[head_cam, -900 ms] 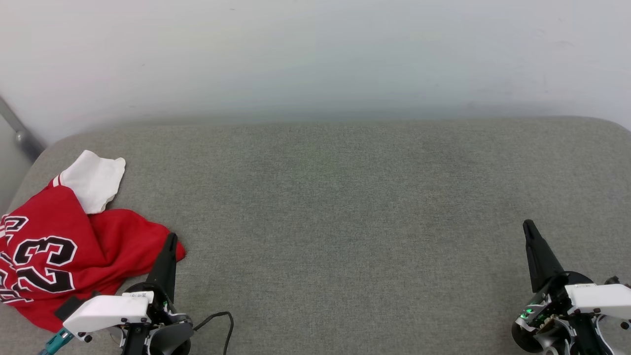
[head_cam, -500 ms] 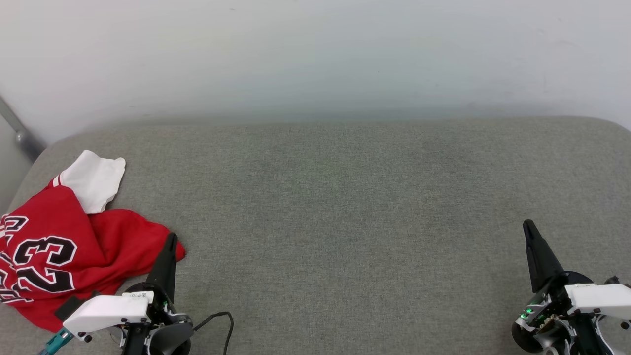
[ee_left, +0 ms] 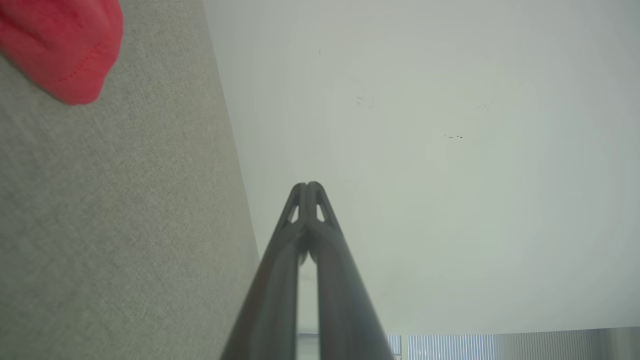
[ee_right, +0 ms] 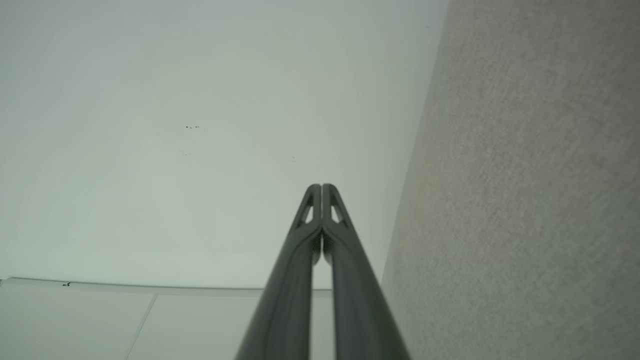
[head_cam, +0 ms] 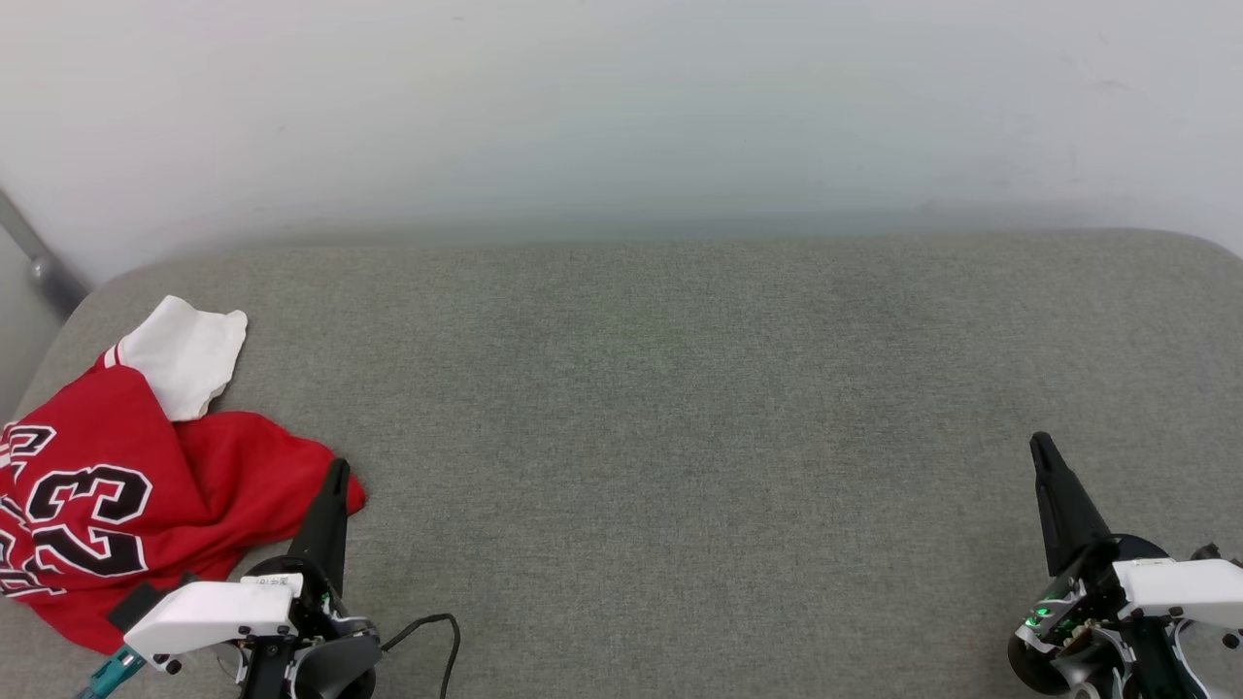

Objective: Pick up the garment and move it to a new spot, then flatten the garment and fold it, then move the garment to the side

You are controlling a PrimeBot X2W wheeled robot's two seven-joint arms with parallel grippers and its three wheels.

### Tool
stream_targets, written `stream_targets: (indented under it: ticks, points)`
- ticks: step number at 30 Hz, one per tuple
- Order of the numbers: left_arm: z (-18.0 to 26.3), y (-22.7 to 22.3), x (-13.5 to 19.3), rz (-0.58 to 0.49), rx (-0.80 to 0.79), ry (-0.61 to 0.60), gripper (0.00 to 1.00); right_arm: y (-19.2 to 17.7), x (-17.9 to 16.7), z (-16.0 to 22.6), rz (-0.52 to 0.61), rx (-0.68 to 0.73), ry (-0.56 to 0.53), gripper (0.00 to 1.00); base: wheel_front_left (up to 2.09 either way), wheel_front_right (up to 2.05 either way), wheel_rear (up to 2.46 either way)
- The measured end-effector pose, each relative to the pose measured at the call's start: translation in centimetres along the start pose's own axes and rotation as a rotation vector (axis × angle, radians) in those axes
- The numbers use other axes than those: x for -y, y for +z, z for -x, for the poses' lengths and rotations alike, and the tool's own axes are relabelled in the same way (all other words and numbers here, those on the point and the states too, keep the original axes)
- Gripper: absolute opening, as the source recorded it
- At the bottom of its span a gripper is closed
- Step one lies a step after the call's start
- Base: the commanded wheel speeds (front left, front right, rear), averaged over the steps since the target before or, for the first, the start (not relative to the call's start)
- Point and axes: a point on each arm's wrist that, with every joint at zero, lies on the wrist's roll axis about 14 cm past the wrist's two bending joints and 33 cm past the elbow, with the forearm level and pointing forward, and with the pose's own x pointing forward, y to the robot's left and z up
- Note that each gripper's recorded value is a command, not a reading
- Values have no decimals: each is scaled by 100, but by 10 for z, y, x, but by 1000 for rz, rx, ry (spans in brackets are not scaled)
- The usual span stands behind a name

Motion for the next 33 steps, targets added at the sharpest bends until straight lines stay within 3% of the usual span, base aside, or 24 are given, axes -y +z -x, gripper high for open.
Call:
stream_targets:
  ticks: [3,4,8,20,33]
  points:
    - [0,0,0,0,0,0,0,0,0,0,0,0,0,0,0,0,0]
    - [0,0,-2,0,0,6,100,0,2,1,0,0,-5,100,0,0,0]
    - [9,-2,-20,4,-2,60,100,1,20,10,-3,6,-60,100,0,0,0]
    - [7,-20,-12,-57,-26,34,100,-6,13,9,62,14,-37,100,0,0,0]
    - [6,-30,2,-282,-39,-13,100,-15,-3,8,312,-3,14,100,0,0,0]
